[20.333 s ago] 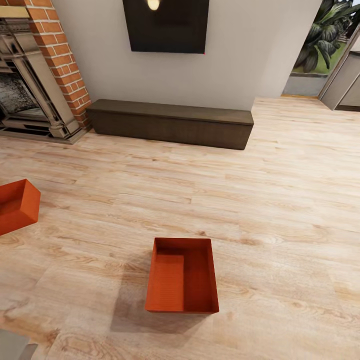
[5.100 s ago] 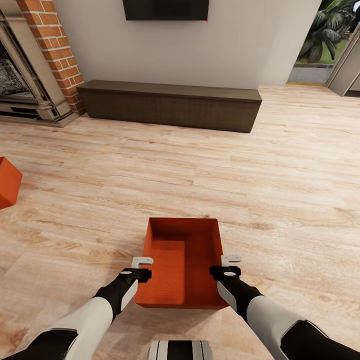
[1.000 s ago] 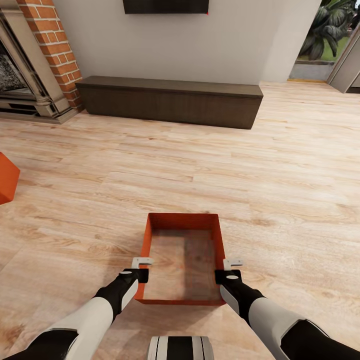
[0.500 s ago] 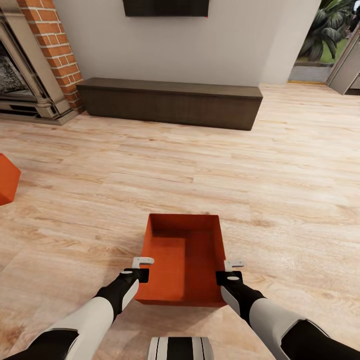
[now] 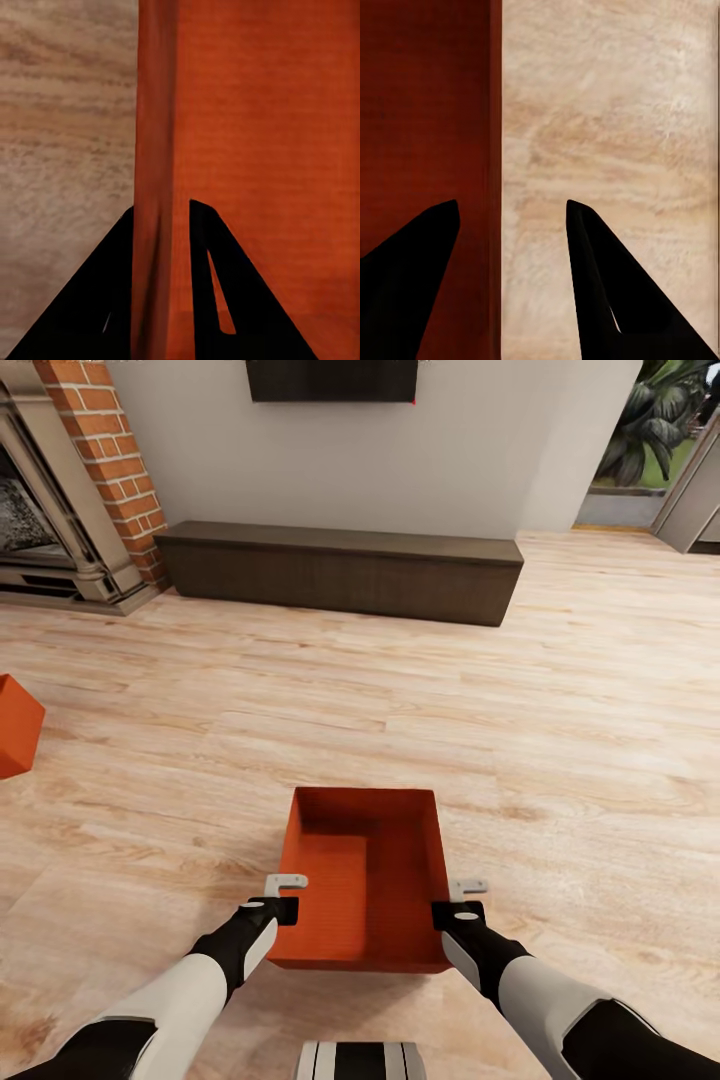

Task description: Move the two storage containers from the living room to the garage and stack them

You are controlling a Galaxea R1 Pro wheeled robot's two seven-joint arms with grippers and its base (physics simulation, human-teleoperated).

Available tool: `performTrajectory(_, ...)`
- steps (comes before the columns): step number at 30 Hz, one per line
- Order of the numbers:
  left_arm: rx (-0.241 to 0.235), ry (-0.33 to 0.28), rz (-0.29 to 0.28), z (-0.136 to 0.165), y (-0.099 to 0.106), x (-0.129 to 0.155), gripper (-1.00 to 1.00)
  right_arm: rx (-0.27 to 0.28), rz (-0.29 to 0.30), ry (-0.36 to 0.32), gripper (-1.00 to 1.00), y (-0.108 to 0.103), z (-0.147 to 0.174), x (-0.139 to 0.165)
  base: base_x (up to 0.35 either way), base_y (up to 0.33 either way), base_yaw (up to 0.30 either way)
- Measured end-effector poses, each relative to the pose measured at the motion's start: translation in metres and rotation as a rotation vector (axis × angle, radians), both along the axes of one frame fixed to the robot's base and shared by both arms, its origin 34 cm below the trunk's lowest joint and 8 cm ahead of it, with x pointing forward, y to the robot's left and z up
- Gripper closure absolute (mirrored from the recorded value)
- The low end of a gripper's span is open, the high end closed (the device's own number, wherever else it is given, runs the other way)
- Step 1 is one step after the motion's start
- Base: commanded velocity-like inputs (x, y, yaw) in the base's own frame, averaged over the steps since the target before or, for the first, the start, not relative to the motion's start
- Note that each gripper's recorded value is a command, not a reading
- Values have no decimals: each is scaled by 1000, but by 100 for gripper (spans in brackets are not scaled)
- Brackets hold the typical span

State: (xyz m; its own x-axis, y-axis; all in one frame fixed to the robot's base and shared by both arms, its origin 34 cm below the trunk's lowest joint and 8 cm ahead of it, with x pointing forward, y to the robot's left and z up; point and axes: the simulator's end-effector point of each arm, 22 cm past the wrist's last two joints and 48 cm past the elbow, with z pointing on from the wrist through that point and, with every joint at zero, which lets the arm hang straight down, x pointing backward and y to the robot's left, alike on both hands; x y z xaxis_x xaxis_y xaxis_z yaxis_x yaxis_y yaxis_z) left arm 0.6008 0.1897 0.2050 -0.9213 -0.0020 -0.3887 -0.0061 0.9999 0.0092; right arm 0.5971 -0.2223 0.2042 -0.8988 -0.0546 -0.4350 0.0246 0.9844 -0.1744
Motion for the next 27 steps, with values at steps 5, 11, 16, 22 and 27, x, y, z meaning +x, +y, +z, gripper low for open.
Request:
performTrajectory(5,3,-1,-3,11,1,3,100,-2,6,-18,100,1,13,7,0,0,0)
performTrajectory(11,3,-2,-5,25,1,7,100,0,5,-22,100,1,27,11,0,0,0)
performTrajectory(16,4,-2,-5,36,2,10,100,-2,5,-23,100,2,38,13,0,0,0)
performTrajectory(22,4,-4,-4,49,2,13,100,-3,5,-24,100,2,52,17,0,0,0)
performTrajectory(27,3,-4,-4,60,2,16,100,-3,5,-24,100,3,62,19,0,0,0)
